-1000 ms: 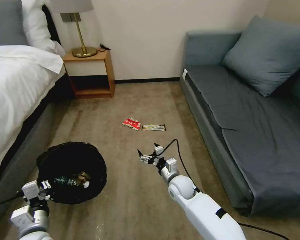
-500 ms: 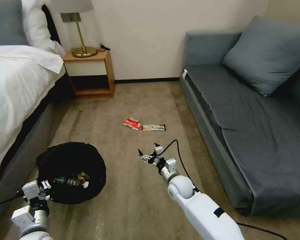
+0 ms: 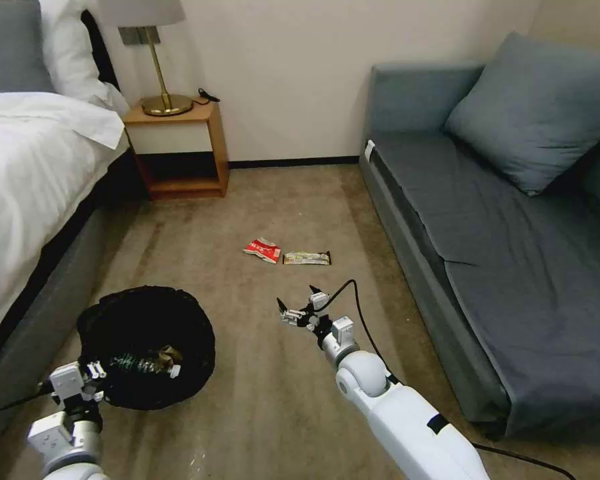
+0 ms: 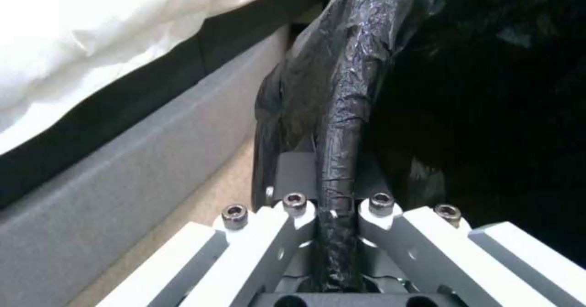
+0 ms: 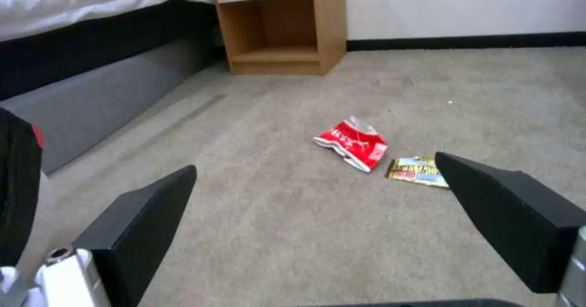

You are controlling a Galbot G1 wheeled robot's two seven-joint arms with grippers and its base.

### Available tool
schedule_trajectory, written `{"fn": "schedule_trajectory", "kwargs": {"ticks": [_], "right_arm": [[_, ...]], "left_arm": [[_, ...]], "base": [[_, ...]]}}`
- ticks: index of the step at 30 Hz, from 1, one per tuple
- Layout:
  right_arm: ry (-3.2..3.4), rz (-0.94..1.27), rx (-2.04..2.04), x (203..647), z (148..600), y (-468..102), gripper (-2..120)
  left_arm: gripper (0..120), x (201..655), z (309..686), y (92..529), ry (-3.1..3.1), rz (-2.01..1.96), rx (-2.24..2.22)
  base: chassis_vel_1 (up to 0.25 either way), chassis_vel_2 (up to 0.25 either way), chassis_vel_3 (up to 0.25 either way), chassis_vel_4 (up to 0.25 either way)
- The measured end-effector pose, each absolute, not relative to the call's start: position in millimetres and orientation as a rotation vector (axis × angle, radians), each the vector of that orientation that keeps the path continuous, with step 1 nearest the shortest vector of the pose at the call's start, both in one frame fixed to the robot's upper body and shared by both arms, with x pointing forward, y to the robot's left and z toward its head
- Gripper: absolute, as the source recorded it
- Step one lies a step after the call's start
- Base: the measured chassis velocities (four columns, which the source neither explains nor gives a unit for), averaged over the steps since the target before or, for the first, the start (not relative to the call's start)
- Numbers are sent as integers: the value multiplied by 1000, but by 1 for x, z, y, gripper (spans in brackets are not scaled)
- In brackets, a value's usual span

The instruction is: Pick up the trash bin, then pick up the garbage on the floor and place it into the trash bin.

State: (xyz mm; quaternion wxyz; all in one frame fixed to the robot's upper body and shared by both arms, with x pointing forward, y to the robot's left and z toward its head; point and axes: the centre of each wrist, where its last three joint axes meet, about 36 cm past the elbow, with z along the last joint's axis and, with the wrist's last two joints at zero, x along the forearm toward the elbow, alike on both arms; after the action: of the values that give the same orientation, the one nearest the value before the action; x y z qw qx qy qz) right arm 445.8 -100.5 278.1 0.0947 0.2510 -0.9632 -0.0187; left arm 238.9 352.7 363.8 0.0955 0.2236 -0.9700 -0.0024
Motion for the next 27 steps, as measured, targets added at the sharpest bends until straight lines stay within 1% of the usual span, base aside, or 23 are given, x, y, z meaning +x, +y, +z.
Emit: {"fn": "schedule_trajectory", "kwargs": {"ticks": [27], "right_arm": [[-2848, -33, 755, 451, 272, -93, 100]], "left_arm": [[3, 243, 356, 356, -2871, -35, 661]], "base": [[-55, 58, 58, -57]]}}
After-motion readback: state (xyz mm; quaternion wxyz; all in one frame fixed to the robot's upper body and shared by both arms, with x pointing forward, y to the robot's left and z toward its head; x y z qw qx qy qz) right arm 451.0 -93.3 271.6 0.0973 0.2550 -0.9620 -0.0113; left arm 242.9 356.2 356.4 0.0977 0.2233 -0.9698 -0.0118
